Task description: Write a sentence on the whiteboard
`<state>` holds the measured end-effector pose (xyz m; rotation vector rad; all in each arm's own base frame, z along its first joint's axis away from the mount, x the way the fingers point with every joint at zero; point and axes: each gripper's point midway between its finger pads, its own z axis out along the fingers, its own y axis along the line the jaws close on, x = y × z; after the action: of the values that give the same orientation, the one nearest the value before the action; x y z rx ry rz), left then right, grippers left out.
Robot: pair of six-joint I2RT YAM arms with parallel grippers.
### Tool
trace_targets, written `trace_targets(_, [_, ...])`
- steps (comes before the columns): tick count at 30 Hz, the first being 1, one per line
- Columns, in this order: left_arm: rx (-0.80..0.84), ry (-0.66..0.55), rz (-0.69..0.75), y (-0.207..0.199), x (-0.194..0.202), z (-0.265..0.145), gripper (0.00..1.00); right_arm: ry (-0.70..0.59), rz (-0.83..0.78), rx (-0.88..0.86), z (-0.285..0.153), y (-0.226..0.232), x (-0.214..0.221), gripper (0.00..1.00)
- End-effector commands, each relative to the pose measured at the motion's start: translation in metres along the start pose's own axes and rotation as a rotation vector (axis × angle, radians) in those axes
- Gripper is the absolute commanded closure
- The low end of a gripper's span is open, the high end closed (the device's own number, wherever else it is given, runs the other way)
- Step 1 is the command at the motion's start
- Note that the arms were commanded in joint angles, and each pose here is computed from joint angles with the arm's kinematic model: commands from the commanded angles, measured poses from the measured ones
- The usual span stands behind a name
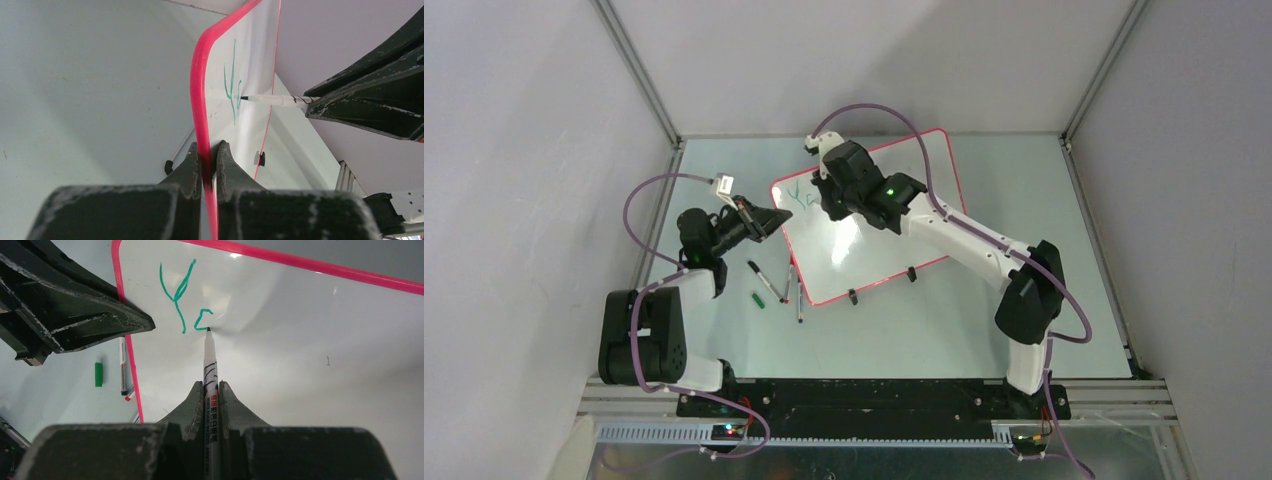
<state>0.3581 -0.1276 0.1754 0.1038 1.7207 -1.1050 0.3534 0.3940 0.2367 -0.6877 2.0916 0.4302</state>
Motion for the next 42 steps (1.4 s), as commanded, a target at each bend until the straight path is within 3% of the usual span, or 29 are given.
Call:
trace_targets(1, [-0.139, 0.074, 0.078, 0.038, 0.030, -0.003, 1.00, -0.051, 0.026, 0.068, -0.012, -0.020, -0.017, 1.00])
trace_targets(31, [-0.138, 0.076, 0.079, 0.038, 0.031, -0.002, 1.00, -0.052, 0.014, -0.005, -0.002, 0.000, -0.030, 1.00])
trace_targets(42, [-0.143, 0.076, 0.077, 0.039, 0.032, -0.003, 1.00, -0.126, 0.052, -0.128, -0.036, 0.012, -0.053, 1.00])
